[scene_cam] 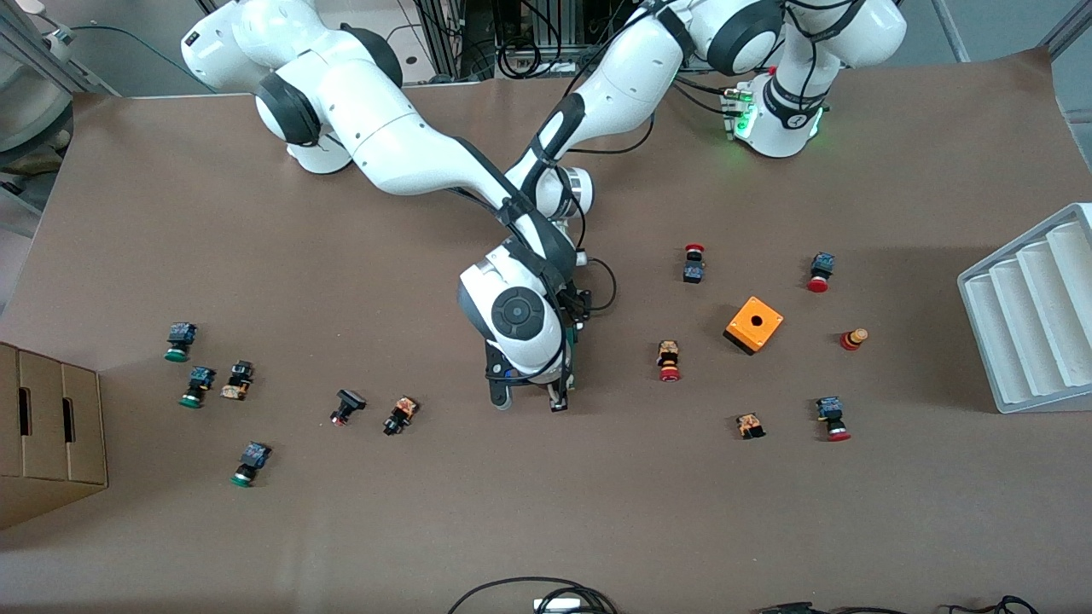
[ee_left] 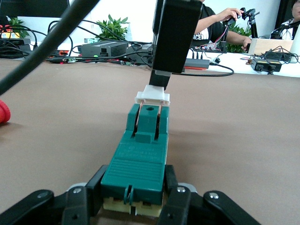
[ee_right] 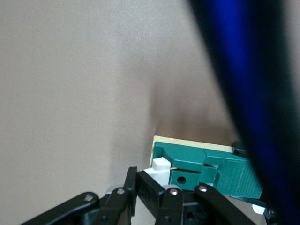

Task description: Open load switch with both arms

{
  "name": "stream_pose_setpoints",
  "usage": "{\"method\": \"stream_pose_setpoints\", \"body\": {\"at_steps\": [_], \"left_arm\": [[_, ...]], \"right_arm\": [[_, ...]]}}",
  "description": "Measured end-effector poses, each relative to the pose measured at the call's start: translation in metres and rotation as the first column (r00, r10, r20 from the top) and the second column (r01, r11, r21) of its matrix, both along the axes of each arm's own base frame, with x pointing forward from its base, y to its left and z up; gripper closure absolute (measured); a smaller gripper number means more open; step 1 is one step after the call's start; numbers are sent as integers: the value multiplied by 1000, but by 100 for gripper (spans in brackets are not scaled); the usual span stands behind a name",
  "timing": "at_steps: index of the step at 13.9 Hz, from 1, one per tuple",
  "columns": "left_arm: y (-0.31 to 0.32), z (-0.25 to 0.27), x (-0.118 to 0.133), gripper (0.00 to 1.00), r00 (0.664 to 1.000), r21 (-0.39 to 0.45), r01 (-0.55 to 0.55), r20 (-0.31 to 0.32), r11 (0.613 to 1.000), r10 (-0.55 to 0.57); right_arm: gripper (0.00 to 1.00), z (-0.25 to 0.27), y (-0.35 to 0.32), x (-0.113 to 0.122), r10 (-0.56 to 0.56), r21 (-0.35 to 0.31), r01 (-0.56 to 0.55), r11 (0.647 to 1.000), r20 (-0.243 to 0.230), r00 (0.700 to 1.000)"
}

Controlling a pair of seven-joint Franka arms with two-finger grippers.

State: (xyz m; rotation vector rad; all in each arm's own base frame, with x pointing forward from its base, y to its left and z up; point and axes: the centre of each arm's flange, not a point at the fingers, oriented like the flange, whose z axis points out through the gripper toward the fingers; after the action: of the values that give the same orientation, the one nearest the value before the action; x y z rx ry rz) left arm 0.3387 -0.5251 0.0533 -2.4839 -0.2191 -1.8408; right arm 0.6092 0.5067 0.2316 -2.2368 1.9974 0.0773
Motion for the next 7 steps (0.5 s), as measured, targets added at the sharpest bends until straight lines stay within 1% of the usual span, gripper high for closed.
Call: {"method": "stream_pose_setpoints", "body": {"at_steps": [7], "left_arm": [[0, 0, 0, 48, 1000, 0, 0, 0, 1000, 0]], "right_arm": [[95, 11, 1, -8, 12, 0, -12, 1000, -6, 1000]]}}
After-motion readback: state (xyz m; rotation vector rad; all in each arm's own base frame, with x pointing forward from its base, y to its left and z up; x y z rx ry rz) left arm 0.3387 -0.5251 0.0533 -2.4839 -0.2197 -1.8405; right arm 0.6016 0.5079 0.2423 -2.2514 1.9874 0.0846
